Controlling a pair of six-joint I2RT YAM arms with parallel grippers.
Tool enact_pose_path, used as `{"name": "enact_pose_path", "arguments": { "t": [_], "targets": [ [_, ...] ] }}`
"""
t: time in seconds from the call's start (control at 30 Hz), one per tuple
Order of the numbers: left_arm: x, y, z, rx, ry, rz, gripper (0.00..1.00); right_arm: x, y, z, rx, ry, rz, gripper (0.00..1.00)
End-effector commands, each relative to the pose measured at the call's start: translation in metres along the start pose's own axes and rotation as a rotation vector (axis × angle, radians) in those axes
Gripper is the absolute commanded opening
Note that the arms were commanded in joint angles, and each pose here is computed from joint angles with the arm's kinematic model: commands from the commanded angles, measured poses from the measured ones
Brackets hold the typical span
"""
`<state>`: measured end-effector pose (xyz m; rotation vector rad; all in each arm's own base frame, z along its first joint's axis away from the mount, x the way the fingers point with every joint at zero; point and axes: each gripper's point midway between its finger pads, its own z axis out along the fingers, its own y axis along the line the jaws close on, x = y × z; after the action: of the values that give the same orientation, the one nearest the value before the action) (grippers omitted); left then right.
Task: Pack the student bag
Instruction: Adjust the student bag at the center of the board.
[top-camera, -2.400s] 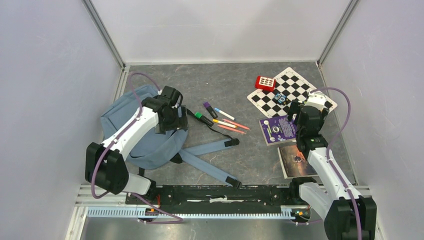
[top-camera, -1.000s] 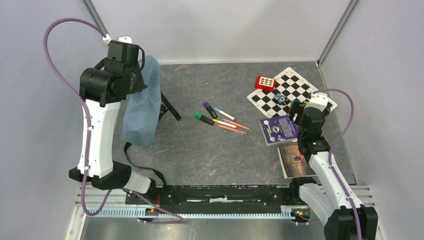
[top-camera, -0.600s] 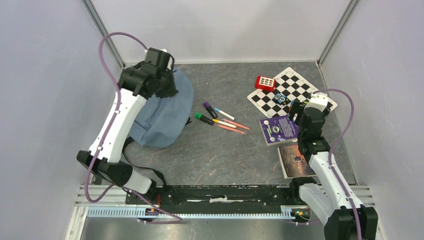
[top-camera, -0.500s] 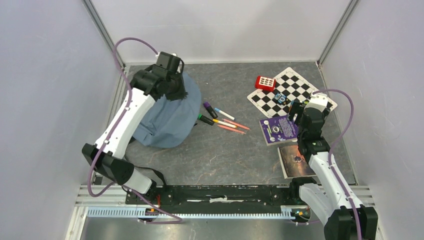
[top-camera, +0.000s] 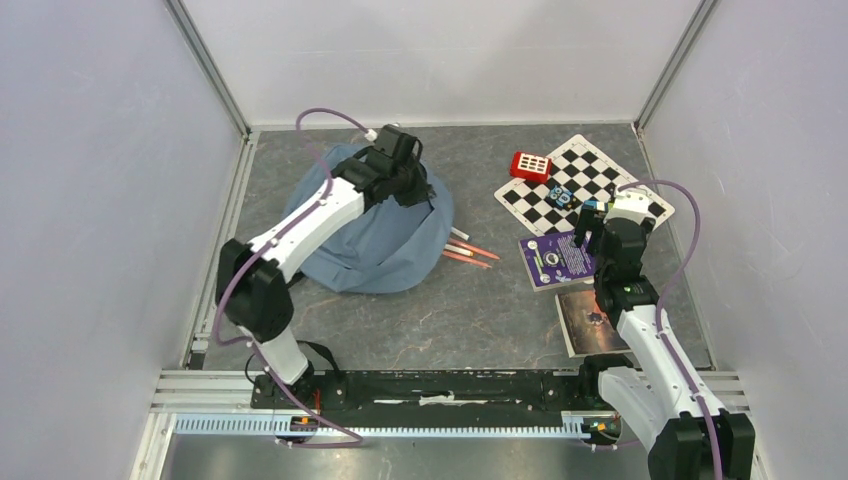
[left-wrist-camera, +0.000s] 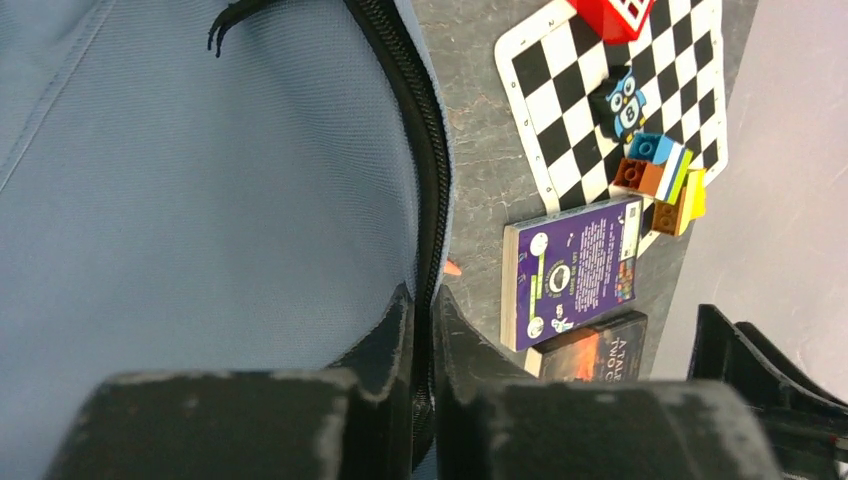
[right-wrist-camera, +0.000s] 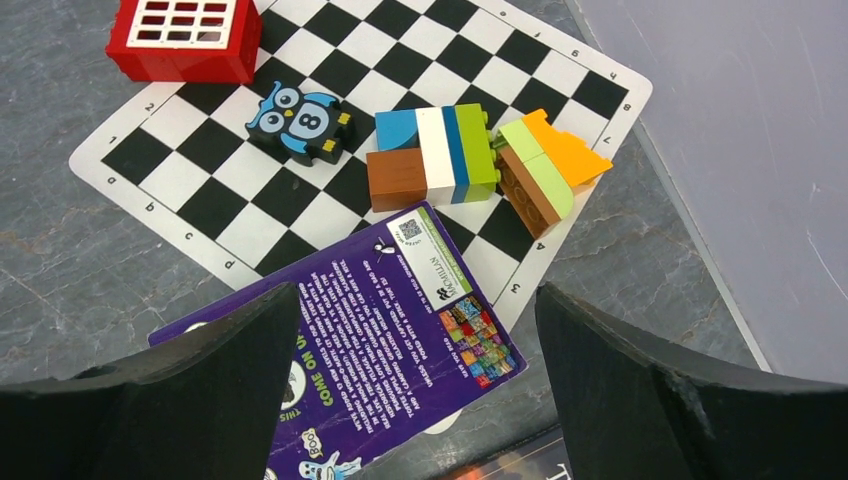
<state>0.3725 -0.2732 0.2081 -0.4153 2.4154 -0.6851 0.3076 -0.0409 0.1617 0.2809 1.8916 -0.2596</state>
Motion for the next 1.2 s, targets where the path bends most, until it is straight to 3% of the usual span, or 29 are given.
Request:
{"name": "enact_pose_path", "arguments": {
  "t": [0.0,0.07,0.13,0.2,0.3,0.4,0.63,0.8,0.97,1.17],
  "targets": [
    [-0.015,-0.049,0.012,0.151,-0.048,-0.022,0.22,-0.007,0.009,-0.002,-0.059,-0.026,-0.034,0.93],
    [-0.013,-0.045,0.013,0.144,-0.042,0.01,0.53,-0.005,0.016,-0.003,-0.101,-0.021,-0.049,0.95],
    [-0.014,-0.041,0.008,0.132,-0.055,0.045,0.78,-0.002,0.024,-0.003,-0.143,-0.014,-0.067,0.96],
    [-0.018,-0.031,-0.002,0.1,-0.086,0.093,0.89,0.0,0.03,-0.004,-0.179,-0.011,-0.085,0.97],
    [-0.022,-0.01,-0.023,0.033,-0.132,0.163,0.99,-0.003,0.04,-0.005,-0.211,-0.014,-0.097,0.97],
    [-0.012,0.022,-0.036,-0.032,-0.12,0.205,1.0,-0.008,0.056,-0.006,-0.266,-0.027,-0.108,0.95],
    [0.018,0.114,-0.039,-0.162,-0.037,0.139,1.0,-0.022,0.121,-0.011,-0.437,-0.019,-0.166,0.94],
    [0.012,0.16,-0.041,-0.239,-0.039,0.094,1.0,-0.043,0.186,-0.024,-0.583,0.001,-0.168,0.93],
    [-0.019,0.179,-0.033,-0.311,-0.082,0.208,1.0,-0.063,0.241,-0.032,-0.685,0.122,-0.065,0.9],
    [-0.029,0.176,0.009,-0.281,-0.019,0.325,0.95,-0.065,0.289,-0.049,-0.779,0.229,0.046,0.84]
  ]
}}
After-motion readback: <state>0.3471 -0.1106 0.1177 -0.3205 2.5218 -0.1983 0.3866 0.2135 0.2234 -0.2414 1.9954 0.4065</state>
